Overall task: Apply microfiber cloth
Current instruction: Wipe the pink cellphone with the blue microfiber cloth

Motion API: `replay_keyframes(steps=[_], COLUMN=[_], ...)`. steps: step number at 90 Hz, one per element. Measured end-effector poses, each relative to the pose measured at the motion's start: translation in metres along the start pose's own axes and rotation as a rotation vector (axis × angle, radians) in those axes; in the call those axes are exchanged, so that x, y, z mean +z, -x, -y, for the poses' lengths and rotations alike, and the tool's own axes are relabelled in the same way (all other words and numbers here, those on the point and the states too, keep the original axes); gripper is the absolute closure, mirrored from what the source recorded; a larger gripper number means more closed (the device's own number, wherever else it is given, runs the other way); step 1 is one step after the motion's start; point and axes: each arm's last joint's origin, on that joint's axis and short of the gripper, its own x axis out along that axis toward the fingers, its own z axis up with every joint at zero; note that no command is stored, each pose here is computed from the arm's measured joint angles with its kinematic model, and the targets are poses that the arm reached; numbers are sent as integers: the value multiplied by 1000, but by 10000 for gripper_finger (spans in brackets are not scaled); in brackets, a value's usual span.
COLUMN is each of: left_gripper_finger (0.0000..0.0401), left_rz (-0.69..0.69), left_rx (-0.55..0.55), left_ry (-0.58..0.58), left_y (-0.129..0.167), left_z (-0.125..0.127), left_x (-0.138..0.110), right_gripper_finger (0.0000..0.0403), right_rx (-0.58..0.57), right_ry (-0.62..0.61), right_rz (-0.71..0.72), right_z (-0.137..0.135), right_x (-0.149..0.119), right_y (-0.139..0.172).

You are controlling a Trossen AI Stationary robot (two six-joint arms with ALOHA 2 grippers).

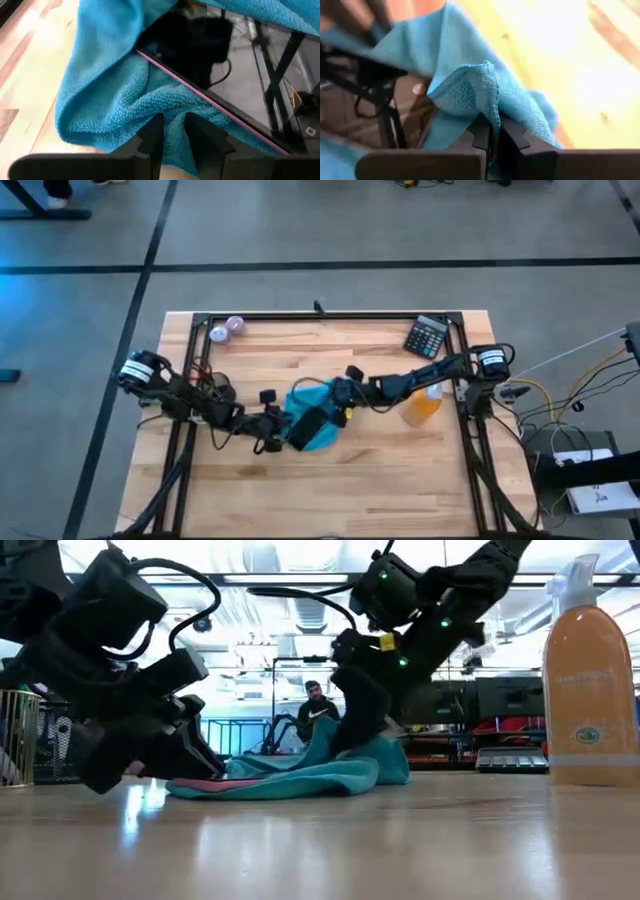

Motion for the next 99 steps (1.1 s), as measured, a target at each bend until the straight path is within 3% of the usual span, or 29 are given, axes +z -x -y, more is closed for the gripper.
replay_keyframes(steps=[30,45,64,80,99], left_gripper_finger=[327,327,327,327,327], left_rz=[-3,-6,-6,-6,12], left_rx=[0,-2,-3,-3,-3], left_ry=[-5,-7,-11,-11,-2], left_y=[-2,-2,-2,-2,-2], left_z=[1,1,1,1,1], left_x=[-2,-2,-2,-2,-1], right_gripper_finger=[403,393,309,229,175], right_rx=[-120,-24,-1,21,71], right_ry=[-105,-91,13,115,222], right_rz=[-12,-33,-76,-136,-135], right_z=[65,71,65,52,22], right_x=[13,14,16,35,53], right_y=[-14,-15,-10,4,18])
